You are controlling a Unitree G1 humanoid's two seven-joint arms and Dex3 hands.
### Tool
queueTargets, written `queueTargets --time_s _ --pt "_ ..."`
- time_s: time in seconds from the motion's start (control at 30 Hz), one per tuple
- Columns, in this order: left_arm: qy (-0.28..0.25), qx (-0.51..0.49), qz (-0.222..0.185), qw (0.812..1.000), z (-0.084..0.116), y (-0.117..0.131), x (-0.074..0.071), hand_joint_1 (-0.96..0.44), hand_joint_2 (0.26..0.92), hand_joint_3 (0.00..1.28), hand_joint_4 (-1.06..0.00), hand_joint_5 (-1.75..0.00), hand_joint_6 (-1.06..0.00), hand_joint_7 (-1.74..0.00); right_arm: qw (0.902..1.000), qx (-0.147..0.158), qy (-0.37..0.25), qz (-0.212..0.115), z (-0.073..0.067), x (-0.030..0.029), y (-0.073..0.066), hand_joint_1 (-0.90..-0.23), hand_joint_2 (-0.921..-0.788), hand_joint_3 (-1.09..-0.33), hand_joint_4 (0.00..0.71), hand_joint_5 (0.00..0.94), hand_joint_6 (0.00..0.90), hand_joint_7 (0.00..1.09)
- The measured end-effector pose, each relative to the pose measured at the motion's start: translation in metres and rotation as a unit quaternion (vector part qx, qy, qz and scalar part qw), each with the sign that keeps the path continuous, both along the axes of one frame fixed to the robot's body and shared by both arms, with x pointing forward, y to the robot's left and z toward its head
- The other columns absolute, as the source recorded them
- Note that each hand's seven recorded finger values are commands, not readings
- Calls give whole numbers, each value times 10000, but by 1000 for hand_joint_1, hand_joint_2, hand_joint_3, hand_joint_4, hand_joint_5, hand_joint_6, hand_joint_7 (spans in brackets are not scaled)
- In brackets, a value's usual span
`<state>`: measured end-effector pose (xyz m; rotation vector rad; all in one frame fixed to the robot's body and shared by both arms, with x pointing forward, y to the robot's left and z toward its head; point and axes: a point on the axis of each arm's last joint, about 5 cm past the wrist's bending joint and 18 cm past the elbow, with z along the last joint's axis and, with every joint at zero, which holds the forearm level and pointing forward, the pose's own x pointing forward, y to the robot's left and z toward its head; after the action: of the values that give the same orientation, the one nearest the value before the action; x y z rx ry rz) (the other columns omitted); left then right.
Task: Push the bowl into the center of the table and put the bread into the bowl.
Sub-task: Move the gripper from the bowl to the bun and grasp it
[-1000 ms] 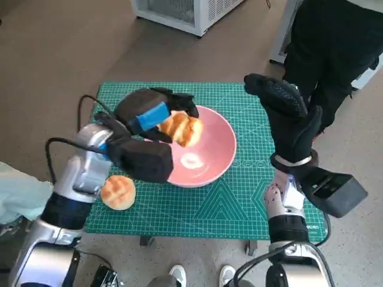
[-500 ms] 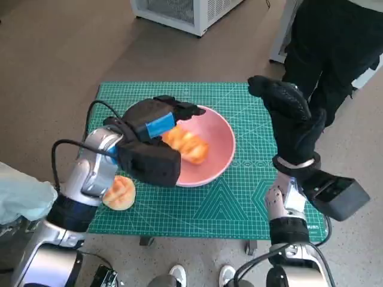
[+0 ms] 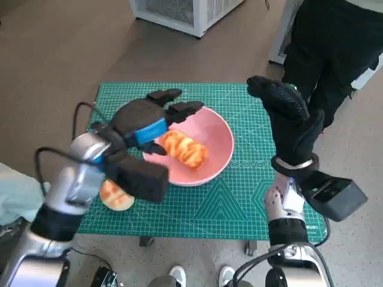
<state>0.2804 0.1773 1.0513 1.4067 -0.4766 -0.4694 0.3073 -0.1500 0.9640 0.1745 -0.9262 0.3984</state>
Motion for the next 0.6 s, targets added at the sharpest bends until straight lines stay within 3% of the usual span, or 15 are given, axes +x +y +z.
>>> queueTargets --time_s 0.27,0.6 --pt "-255 -6 380 9989 143 351 -234 -336 703 0 -172 -9 -282 -18 10000 22 16 -1 -1 -2 17 -735 -921 -837 214 0 67 513" --pt "264 -41 950 9951 133 710 -471 -235 693 0 -181 -3 -279 -7 10000 25 18 21 -10 -13 35 -735 -921 -839 212 0 53 514"
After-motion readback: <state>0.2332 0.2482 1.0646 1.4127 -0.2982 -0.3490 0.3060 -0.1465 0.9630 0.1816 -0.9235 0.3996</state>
